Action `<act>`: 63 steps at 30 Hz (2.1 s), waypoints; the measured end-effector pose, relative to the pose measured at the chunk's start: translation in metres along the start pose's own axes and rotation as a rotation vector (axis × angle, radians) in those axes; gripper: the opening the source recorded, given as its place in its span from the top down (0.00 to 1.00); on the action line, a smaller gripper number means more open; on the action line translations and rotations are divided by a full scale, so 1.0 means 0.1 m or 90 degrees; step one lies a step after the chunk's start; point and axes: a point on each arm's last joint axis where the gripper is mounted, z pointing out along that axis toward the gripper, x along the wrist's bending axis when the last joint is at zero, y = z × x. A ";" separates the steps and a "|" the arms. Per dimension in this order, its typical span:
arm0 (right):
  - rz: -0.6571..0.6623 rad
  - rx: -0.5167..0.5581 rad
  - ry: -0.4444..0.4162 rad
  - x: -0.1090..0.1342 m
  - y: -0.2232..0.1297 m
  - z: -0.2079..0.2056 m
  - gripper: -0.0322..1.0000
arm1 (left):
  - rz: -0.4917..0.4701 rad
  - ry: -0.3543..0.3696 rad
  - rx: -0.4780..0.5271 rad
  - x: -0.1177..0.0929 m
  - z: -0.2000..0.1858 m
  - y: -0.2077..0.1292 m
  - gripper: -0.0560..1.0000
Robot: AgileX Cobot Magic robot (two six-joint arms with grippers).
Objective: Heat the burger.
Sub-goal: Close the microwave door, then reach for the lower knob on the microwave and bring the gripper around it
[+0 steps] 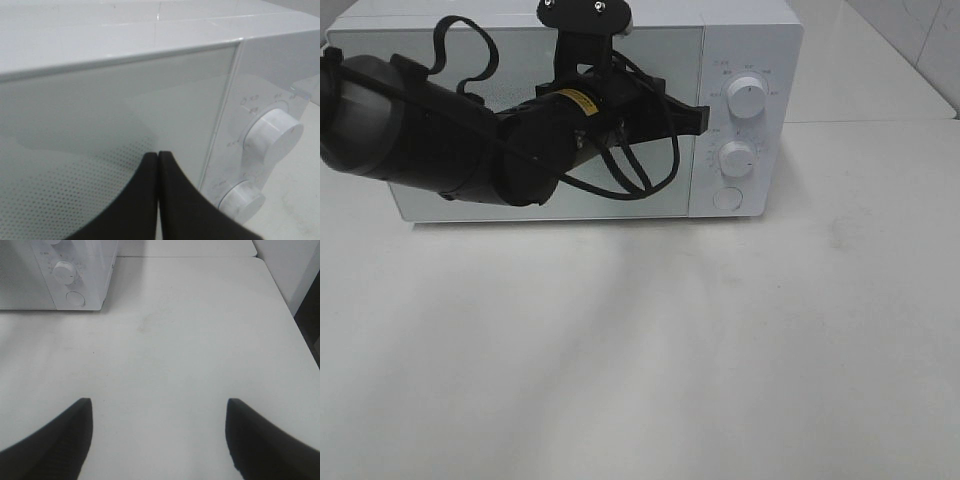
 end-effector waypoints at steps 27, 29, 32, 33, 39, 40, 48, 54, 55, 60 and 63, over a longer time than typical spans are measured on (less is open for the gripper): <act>0.000 0.000 0.000 0.00 0.00 0.00 0.27 | -0.023 -0.101 0.343 -0.17 -0.47 0.14 0.31; 0.000 0.000 0.000 0.00 0.00 0.00 0.27 | -0.026 -0.109 0.377 -0.18 -0.51 0.12 0.15; 0.000 0.000 0.000 0.00 0.00 0.00 0.27 | -0.029 -0.122 0.435 -0.20 -0.59 0.09 0.04; 0.000 0.000 0.000 0.00 0.00 0.00 0.27 | -0.029 -0.127 0.456 -0.20 -0.61 0.07 0.03; 0.000 0.000 0.000 0.00 0.00 0.00 0.27 | -0.009 -0.155 0.574 -0.22 -0.81 0.04 0.01; 0.000 0.000 0.000 0.00 0.00 0.00 0.27 | -0.009 -0.155 0.574 -0.22 -0.81 0.04 0.01; 0.000 0.000 0.000 0.00 0.00 0.00 0.27 | 0.023 -0.176 0.676 -0.21 -1.02 0.08 0.01; 0.000 0.000 0.000 0.00 0.00 0.00 0.27 | 0.010 -0.151 0.730 -0.08 -1.09 0.08 0.01; 0.000 0.000 0.000 0.00 0.00 0.00 0.27 | -0.002 -0.136 0.742 0.03 -1.08 0.09 0.01; 0.000 0.000 0.000 0.00 0.00 0.00 0.27 | -0.038 -0.104 0.780 0.30 -1.10 0.11 0.01; 0.000 0.000 0.000 0.00 0.00 0.00 0.27 | -0.056 -0.083 0.802 0.47 -1.12 0.12 0.01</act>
